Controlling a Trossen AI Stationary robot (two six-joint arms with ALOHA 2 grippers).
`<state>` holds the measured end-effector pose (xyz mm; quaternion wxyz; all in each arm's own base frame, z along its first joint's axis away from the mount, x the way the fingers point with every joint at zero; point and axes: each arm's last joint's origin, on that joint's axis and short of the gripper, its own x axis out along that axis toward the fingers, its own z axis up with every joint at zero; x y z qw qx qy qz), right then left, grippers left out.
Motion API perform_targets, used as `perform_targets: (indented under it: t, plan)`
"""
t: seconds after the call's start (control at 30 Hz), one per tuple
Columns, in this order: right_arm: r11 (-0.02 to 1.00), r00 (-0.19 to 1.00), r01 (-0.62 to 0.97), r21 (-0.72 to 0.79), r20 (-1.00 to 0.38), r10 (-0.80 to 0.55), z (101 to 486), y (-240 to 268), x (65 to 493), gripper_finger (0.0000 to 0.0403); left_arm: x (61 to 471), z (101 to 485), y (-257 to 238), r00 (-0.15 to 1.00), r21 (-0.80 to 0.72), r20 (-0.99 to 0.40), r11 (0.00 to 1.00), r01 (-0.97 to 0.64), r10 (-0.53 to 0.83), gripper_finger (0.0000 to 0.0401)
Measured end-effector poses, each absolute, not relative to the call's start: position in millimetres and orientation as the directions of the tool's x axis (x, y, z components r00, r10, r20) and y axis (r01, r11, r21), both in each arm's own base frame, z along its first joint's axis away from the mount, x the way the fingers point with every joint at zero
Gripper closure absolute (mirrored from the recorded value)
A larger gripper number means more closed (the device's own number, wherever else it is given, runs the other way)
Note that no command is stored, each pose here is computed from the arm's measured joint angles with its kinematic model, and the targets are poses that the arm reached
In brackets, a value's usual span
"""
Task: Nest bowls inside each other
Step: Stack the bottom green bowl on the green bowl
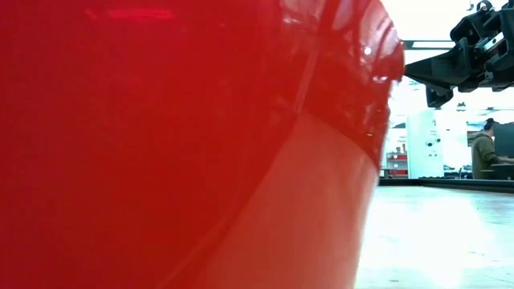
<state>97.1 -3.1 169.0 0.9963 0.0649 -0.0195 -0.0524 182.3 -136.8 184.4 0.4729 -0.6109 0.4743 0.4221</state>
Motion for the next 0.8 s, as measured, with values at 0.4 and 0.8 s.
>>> perform_targets:
  t: [0.4, 0.8]
  plan:
    - [0.986, 0.994, 0.102, 0.133, 0.032, -0.107, 169.0, -3.1, 97.1, 0.0369, 187.4, 172.3, -140.6, 0.163, -0.153, -0.974, -0.071, -0.986, -0.158, 0.0279]
    - [0.986, 0.994, 0.101, 0.131, 0.032, -0.106, 169.0, -3.1, 97.1, 0.0369, 190.1, 166.5, -142.6, 0.153, -0.147, -0.977, -0.051, -0.988, -0.151, 0.0279]
